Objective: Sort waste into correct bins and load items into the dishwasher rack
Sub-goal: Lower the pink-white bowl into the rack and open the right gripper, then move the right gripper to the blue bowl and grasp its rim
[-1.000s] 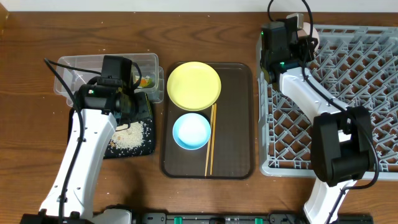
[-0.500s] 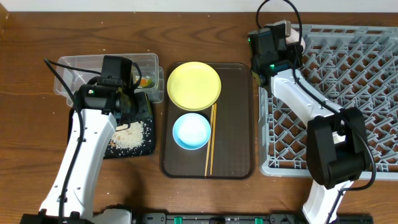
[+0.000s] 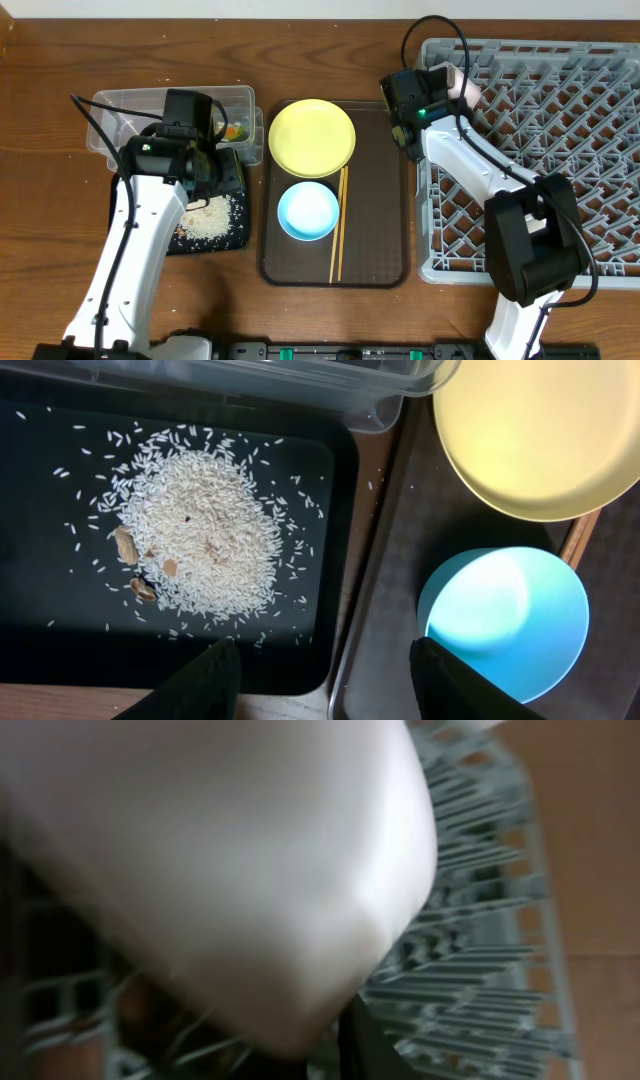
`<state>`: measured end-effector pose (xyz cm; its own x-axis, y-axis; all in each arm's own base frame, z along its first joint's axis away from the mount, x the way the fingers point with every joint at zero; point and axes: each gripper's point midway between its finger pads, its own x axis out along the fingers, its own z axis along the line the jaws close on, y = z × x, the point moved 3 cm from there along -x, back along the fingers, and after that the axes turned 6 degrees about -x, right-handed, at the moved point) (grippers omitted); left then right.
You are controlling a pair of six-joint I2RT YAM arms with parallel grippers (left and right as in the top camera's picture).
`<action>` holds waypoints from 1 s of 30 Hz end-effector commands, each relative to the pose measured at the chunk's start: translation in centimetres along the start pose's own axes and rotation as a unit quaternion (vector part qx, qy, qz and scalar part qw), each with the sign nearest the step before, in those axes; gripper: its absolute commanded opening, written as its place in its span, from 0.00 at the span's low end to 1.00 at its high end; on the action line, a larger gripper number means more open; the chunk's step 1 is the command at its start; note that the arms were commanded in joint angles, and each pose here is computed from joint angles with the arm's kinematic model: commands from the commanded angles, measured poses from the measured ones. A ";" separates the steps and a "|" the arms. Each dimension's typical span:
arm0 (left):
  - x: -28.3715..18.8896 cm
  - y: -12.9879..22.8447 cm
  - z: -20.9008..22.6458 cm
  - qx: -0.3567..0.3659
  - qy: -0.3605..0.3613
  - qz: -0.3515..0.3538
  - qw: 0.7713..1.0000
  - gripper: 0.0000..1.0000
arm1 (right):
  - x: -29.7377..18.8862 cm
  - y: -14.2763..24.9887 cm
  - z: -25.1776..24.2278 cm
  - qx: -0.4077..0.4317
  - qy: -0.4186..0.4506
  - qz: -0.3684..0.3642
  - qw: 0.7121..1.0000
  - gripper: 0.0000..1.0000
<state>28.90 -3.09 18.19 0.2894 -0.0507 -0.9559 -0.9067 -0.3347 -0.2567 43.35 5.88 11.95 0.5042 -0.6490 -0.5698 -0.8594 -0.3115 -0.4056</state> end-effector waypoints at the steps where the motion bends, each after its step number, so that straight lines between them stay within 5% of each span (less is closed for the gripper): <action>1: 0.2 0.1 0.2 0.002 -0.007 0.002 1.000 0.58 | -0.8 0.4 1.6 0.039 -0.077 0.008 0.996 0.13; 9: 0.2 0.1 0.3 0.002 -0.008 0.002 1.000 0.58 | -4.6 -1.2 -2.3 0.086 -0.120 -0.029 0.989 0.30; 13: 0.2 0.1 0.3 0.003 -0.008 0.002 1.000 0.58 | -7.1 -2.1 -3.6 0.113 -0.172 -0.058 0.977 0.49; 17: 0.2 0.1 0.3 0.003 -0.008 0.003 1.000 0.58 | -10.3 -2.5 -1.1 0.107 -0.317 -0.069 0.940 0.69; 23: 0.0 0.0 2.4 -0.028 -0.080 -0.011 0.996 0.58 | -15.7 -1.9 4.2 0.065 -0.535 -0.053 0.841 0.71; 30: -0.5 0.2 4.5 -0.079 -0.146 -0.026 0.986 0.58 | -18.4 0.6 7.2 -0.005 -0.576 -0.023 0.817 0.70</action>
<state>27.28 -0.05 17.93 0.2197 0.1592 -0.9625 -0.8597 -0.4348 -0.2681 35.93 20.17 17.65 0.3722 0.3628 -0.8543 -0.8402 -0.2593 -0.4762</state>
